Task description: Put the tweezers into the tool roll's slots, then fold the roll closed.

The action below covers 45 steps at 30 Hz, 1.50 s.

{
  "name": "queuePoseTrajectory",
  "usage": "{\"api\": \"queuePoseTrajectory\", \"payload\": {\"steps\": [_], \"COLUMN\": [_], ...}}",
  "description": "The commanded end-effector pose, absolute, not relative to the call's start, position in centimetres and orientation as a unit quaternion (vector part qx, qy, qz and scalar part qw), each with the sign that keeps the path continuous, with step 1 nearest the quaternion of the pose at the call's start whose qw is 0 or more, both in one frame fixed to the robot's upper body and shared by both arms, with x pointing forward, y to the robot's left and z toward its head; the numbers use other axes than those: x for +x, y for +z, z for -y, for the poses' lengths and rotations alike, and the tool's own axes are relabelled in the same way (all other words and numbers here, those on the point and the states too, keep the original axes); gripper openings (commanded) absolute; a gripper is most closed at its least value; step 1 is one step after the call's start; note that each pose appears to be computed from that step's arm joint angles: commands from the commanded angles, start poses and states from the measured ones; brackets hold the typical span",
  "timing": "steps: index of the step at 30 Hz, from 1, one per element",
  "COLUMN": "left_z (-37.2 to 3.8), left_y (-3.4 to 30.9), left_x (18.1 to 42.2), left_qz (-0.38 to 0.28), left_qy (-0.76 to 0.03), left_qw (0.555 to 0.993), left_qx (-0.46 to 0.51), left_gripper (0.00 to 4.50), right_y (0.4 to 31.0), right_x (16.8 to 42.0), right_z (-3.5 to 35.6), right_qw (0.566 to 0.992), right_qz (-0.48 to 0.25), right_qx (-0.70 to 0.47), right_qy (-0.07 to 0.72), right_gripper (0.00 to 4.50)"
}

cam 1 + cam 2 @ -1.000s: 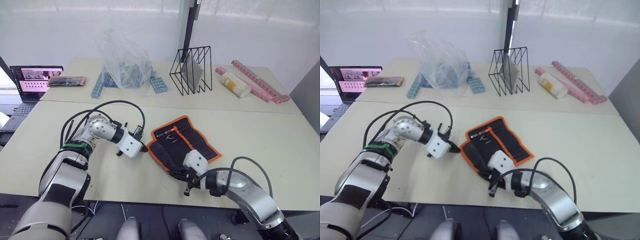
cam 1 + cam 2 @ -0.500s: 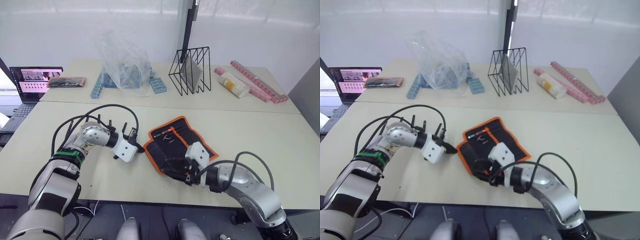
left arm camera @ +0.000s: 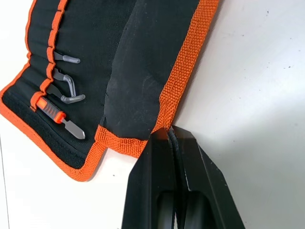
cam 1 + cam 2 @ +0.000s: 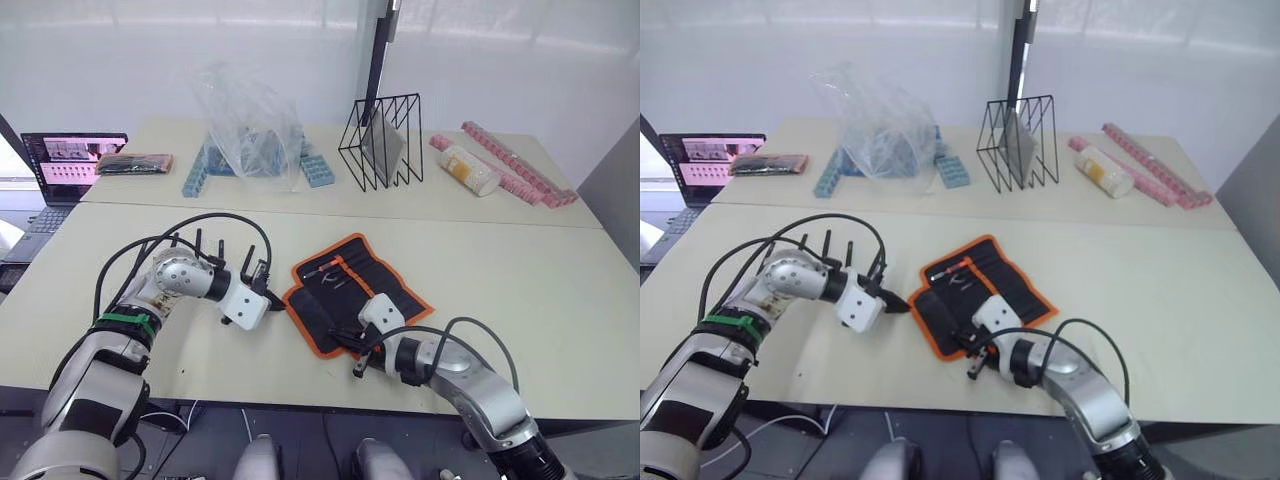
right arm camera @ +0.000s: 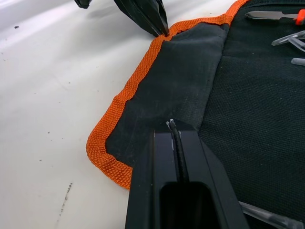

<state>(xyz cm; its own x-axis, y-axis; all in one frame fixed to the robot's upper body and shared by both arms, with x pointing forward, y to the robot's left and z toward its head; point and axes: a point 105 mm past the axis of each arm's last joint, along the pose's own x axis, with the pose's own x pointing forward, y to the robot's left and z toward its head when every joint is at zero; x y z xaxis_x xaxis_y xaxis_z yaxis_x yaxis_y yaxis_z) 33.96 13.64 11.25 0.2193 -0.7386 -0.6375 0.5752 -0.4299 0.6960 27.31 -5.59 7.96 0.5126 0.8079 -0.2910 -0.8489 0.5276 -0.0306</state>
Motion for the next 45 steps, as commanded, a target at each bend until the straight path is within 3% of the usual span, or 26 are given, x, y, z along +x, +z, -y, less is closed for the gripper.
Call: {"api": "queuePoseTrajectory", "payload": {"steps": [1, 7, 11, 14, 19, 23, 28, 33, 39, 45], "left_z": [-14.2, -15.3, -15.0, -14.3, -12.8, -11.4, -10.2, -9.7, -10.2, -10.2], "left_y": [11.7, 11.9, 14.7, 17.3, 18.0, 15.6, 13.4, 10.3, 6.4, 4.9], "left_x": [34.1, 33.5, 32.3, 31.7, 32.9, 33.6, 34.8, 35.0, 34.4, 34.0], "left_qz": [0.062, 0.025, -0.028, -0.042, -0.054, -0.081, -0.094, -0.117, -0.154, -0.157], "left_qy": [-0.611, -0.625, -0.658, -0.666, -0.615, -0.577, -0.533, -0.522, -0.512, -0.512], "left_qw": [0.56, 0.588, 0.68, 0.72, 0.782, 0.809, 0.838, 0.838, 0.833, 0.829], "left_qx": [0.557, 0.512, 0.322, 0.192, 0.084, 0.074, 0.073, 0.108, 0.144, 0.163], "left_gripper": [0.28, 2.17, 3.56, 4.47, 4.47, 3.38, 1.63, 0.03, 0.03, 0.03], "right_y": [6.1, 4.9, 4.8, 4.8, 4.7, 5.0, 5.1, 5.3, 6.5, 11.8], "right_x": [27.6, 27.3, 26.9, 26.8, 26.7, 26.6, 26.4, 26.2, 26.5, 29.1], "right_z": [6.4, 6.5, 6.2, 6.0, 5.9, 5.9, 5.8, 6.0, 6.1, 5.2], "right_qw": [0.871, 0.864, 0.857, 0.852, 0.847, 0.845, 0.843, 0.839, 0.839, 0.86], "right_qz": [-0.154, -0.175, -0.178, -0.179, -0.181, -0.179, -0.178, -0.179, -0.163, -0.081], "right_qx": [-0.094, -0.094, -0.093, -0.093, -0.096, -0.096, -0.096, -0.096, -0.093, -0.023], "right_qy": [0.458, 0.463, 0.475, 0.482, 0.49, 0.495, 0.499, 0.505, 0.51, 0.504], "right_gripper": [0.01, 0.0, 0.0, 0.0, 0.0, 0.0, 0.0, 0.0, 0.0, 0.0]}}
